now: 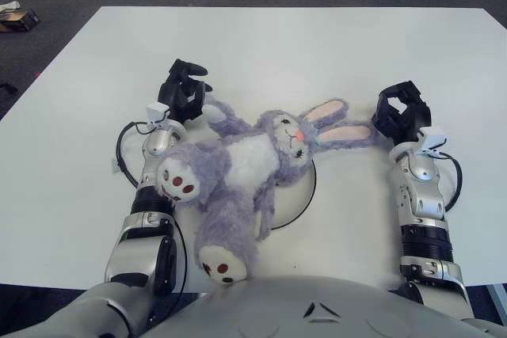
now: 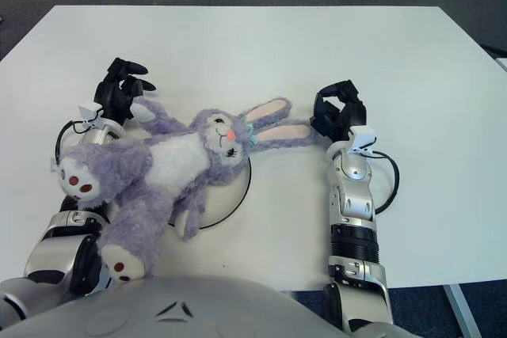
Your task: Put the doll into the plate.
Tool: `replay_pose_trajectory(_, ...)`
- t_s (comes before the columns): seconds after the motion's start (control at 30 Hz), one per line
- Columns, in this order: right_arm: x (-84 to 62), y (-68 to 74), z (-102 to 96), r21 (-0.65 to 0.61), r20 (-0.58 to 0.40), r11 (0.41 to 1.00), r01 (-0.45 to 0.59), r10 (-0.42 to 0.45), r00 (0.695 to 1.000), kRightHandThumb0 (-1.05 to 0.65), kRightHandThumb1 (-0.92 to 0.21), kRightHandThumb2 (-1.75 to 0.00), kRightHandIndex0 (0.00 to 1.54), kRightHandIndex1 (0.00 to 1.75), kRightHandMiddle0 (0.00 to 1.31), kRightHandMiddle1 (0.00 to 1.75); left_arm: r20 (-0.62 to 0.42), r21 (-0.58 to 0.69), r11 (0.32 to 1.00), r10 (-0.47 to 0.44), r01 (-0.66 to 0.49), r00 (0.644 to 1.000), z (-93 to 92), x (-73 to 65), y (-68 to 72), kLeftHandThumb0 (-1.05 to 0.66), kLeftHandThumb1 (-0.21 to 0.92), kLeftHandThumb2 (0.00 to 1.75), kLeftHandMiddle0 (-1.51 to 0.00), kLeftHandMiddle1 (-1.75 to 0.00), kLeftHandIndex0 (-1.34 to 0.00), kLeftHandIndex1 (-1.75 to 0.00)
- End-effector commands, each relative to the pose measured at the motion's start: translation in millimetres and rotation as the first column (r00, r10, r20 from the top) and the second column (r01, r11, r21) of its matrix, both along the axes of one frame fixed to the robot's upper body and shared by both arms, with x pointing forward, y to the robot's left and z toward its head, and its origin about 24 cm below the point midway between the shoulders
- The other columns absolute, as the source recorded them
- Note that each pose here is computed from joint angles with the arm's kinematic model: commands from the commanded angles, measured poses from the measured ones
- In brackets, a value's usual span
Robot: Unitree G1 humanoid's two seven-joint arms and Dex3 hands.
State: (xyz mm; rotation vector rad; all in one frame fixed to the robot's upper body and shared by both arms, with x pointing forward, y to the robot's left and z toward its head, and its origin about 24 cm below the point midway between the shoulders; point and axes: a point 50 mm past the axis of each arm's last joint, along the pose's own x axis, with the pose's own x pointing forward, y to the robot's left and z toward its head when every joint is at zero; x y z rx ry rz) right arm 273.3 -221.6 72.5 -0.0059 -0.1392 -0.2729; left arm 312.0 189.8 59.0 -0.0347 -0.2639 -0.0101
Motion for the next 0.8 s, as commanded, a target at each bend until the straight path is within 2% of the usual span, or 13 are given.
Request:
replay_pose_trajectory(0.0, -2.6, -0.2, -1.1, 0.003, -0.008, 1.0, 0.008, -0.008, 1.0, -0.38, -0.68, -0.83, 0.91, 1.75, 0.35, 1.75, -0.101, -0.045, 0.998, 0.03, -0.035, 0.994, -31.3, -17.2, -4.6, -0.01, 0.67, 0.8, -0.34, -1.64, -0.34, -1.63)
replay_pose_trajectory(0.43, -2.8, -2.5, -0.1, 0.003, -0.006, 1.0, 0.007, -0.007, 1.0, -0.38, -0.68, -0.84, 0.9, 1.75, 0.35, 1.75, -0.079, -0.063, 0.995, 0.077, -0.082, 0.994, -29.2, -19.8, -2.4, -0.01, 0.66, 0.83, -0.34, -1.65, -0.34, -1.64)
replay_pose_trajectory(0.77, -3.1, -3.4, 2.6, 0.004, 0.004, 1.0, 0.002, -0.002, 1.0, -0.38, -0.67, -0.84, 0.9, 1.75, 0.35, 1.75, -0.054, -0.06, 0.987, 0.144, -0.147, 0.988, -24.9, -29.9, 0.8, 0.0, 0.63, 0.88, -0.34, -1.67, -0.34, -1.66)
